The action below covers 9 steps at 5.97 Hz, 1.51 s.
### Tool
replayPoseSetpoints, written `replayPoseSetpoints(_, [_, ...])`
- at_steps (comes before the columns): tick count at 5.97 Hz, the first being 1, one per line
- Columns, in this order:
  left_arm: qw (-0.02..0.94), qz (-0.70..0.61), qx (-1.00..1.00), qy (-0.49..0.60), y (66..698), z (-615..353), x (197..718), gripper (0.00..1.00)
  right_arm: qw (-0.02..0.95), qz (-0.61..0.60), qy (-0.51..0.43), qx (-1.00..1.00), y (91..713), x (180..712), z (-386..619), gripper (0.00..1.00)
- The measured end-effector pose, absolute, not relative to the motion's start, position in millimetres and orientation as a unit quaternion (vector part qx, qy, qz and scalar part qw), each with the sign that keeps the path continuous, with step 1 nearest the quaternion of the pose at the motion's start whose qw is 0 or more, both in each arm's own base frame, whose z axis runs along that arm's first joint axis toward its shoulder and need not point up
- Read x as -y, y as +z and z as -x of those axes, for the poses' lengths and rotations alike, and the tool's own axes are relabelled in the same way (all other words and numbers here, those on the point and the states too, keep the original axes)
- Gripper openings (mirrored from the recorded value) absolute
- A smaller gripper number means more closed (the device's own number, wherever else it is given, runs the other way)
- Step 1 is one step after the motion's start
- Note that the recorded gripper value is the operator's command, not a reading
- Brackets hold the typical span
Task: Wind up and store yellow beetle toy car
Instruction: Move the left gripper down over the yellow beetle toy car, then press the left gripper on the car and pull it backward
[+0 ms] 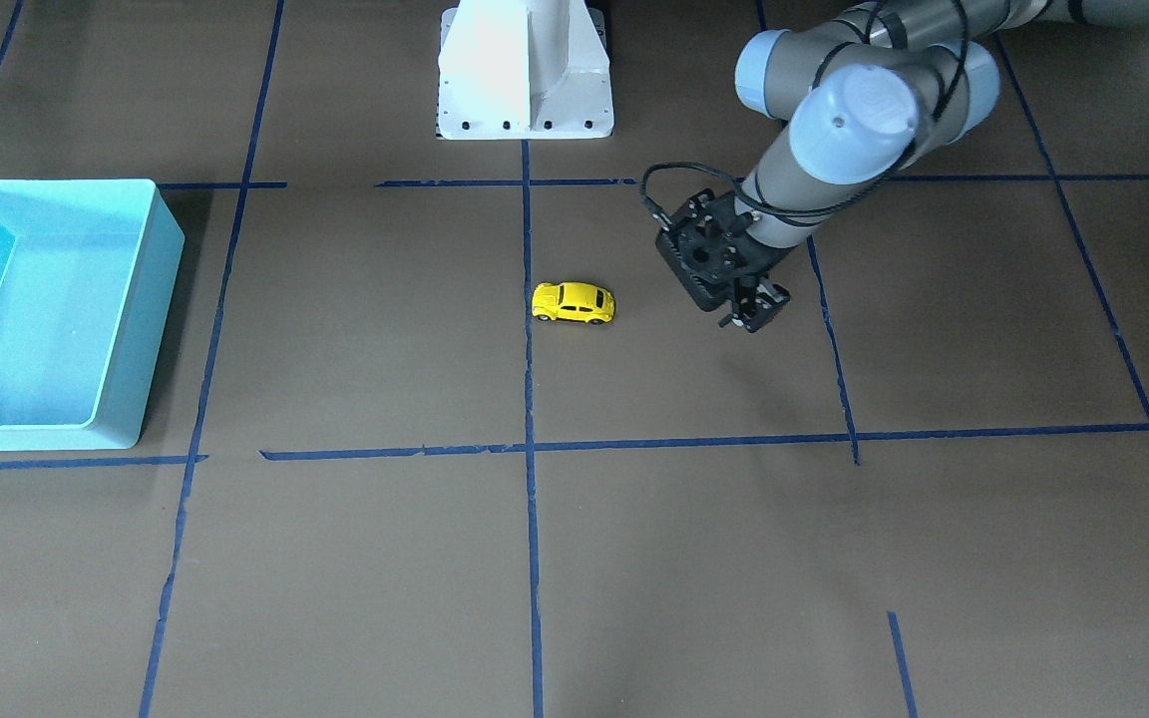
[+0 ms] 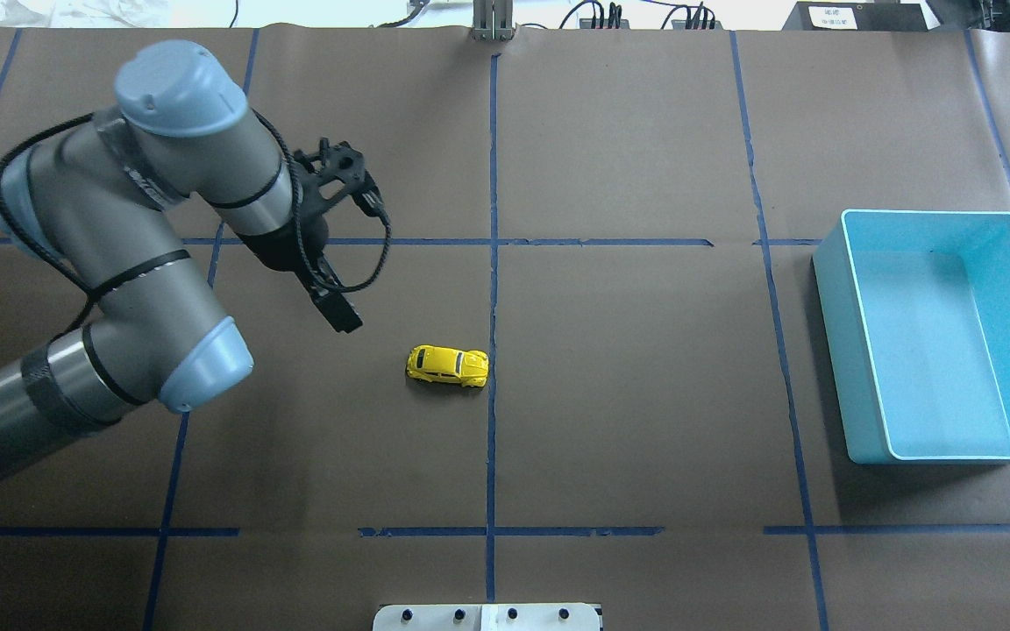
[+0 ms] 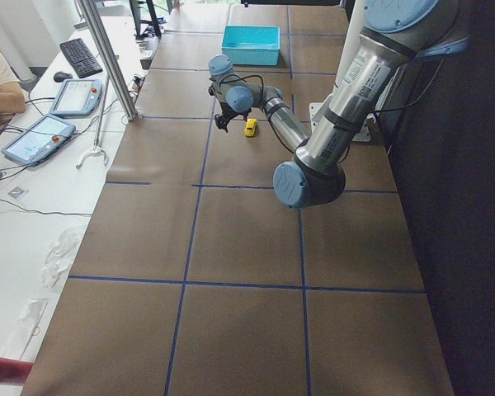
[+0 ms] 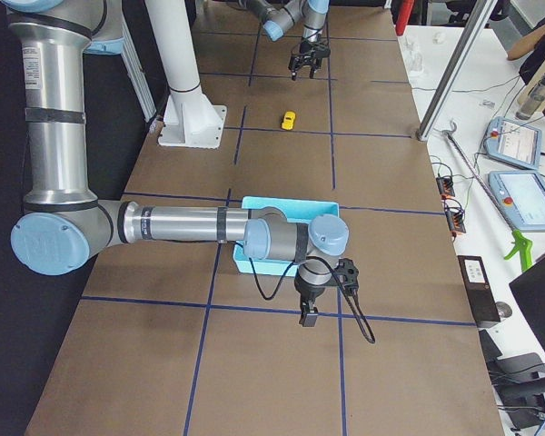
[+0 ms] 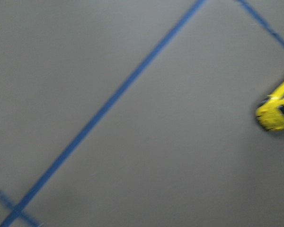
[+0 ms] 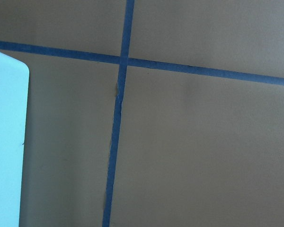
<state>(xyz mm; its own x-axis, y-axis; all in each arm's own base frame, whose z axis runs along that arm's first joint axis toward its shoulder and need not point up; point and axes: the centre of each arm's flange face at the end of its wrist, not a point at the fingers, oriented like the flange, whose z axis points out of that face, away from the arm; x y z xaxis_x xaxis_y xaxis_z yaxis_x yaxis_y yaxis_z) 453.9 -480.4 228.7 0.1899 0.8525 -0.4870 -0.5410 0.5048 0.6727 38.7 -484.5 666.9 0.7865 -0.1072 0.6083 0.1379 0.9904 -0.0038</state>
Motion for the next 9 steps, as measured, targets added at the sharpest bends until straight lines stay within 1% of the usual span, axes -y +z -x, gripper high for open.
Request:
replayPoseSetpoints(2, [0.721,-0.204,-0.425,0.508,190,-504,453,1.0,0.945,0.024,-0.065,0.32,667,485,-39,1.0])
replayPoseSetpoints(3, [0.695,-0.243,-0.386,0.555,185,-523,447,1.0,0.945,0.024,-0.065,0.321,667,485,-39,1.0])
replayPoseSetpoints(5, [0.642,-0.284,-0.321,0.636,194,-542,447,1.0,0.945,0.024,-0.066,0.319,667,485,-38,1.0])
replayPoseSetpoints(7, [0.623,-0.294,-0.301,0.659,200,-552,445,1.0,0.946,0.023,-0.07,0.315,665,486,-36,1.0])
replayPoseSetpoints(9, [0.623,-0.299,-0.284,0.665,205,-570,433,1.0,0.946,0.024,-0.079,0.314,664,487,-27,1.0])
